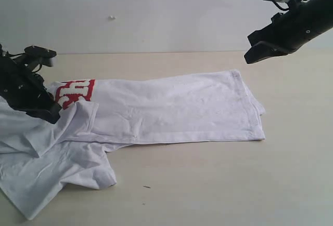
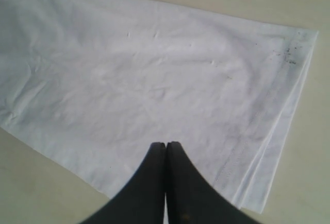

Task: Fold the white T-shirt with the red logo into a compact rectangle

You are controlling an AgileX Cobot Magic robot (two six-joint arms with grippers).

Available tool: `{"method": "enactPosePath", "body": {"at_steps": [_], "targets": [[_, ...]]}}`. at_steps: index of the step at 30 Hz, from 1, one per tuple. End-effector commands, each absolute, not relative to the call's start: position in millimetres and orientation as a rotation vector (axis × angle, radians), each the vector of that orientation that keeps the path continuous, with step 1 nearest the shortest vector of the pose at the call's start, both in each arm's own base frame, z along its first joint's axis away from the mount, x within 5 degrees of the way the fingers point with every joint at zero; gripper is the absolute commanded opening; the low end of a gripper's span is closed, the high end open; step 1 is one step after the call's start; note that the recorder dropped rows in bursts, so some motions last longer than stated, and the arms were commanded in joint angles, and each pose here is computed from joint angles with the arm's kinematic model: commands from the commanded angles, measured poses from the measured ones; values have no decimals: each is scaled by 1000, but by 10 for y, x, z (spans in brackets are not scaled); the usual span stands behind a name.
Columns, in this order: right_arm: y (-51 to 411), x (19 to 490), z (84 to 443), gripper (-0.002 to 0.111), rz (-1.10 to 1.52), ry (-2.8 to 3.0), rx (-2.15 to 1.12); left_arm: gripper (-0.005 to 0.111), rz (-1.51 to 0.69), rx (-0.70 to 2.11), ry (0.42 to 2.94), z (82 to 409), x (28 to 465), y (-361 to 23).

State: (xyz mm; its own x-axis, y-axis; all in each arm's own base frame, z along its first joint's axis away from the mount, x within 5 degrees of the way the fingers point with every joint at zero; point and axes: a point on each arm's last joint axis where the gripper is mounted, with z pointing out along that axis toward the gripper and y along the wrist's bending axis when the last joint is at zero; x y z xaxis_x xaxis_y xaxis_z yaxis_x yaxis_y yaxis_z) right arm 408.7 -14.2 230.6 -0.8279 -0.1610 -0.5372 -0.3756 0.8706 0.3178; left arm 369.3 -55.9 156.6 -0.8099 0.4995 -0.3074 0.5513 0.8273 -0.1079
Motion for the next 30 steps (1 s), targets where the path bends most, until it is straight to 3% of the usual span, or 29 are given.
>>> {"method": "enactPosePath", "body": {"at_steps": [1,7,30], "targets": [[-147,4100,2324,0,556,2519,-398,55,-174,684,2796,1559,3718,-446],[-147,4100,2324,0,556,2519,-398,59,-201,687,2866,1380,3710,-408],[-146,4099,2324,0,557,2520,-399,59,-362,723,2898,1420,3610,-494]]}}
